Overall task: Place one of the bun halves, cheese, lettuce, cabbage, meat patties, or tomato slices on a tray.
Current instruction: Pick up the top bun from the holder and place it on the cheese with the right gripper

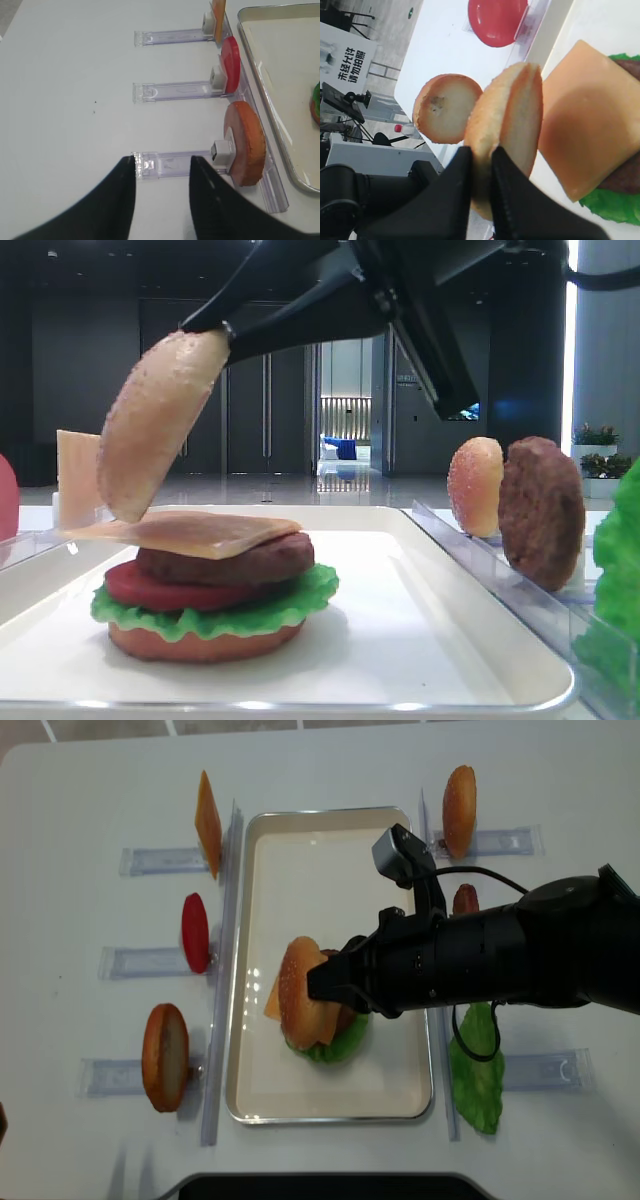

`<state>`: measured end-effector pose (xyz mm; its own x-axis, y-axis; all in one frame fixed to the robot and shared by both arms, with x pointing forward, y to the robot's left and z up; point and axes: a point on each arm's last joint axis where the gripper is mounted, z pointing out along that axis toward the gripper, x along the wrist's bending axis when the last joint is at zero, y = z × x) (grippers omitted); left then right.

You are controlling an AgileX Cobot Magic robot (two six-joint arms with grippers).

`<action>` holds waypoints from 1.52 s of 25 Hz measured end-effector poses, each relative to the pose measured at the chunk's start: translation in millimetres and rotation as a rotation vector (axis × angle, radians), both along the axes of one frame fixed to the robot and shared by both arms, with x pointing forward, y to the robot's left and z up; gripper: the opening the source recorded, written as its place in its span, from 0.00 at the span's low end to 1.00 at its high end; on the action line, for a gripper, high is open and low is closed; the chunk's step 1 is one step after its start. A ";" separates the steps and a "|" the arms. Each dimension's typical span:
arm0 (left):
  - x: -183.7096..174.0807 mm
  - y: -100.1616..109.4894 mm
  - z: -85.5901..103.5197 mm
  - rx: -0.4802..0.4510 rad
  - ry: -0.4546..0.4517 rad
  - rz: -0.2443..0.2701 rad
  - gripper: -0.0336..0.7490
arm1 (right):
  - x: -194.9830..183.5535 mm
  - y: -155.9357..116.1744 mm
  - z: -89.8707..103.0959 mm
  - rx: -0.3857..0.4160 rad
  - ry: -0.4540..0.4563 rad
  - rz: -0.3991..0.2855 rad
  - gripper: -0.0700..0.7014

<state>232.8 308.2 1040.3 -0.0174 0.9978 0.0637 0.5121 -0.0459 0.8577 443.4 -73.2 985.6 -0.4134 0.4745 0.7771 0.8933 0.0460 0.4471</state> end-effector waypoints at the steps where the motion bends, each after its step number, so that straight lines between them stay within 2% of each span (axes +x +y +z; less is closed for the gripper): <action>1: 0.0 0.0 0.0 0.000 0.000 0.000 0.40 | 0.6 -0.2 -0.2 -0.005 -0.002 -0.005 0.19; 9: 0.0 0.0 0.0 0.000 0.000 0.000 0.40 | 12.7 5.5 14.9 0.011 -0.046 -0.042 0.19; 17: 0.0 0.0 0.0 0.000 0.000 0.000 0.40 | 7.0 14.0 9.8 -0.064 -0.041 -0.101 0.19; 26: 0.0 0.0 0.0 0.000 0.000 0.000 0.40 | 5.1 15.9 8.8 -0.074 -0.030 -0.115 0.19; 31: 0.0 0.0 0.0 0.000 0.000 0.000 0.40 | 7.4 16.5 2.1 -0.096 -0.018 -0.127 0.19; 38: 0.0 0.0 0.0 0.000 0.000 0.000 0.40 | 7.8 16.9 1.1 -0.103 -0.036 -0.114 0.19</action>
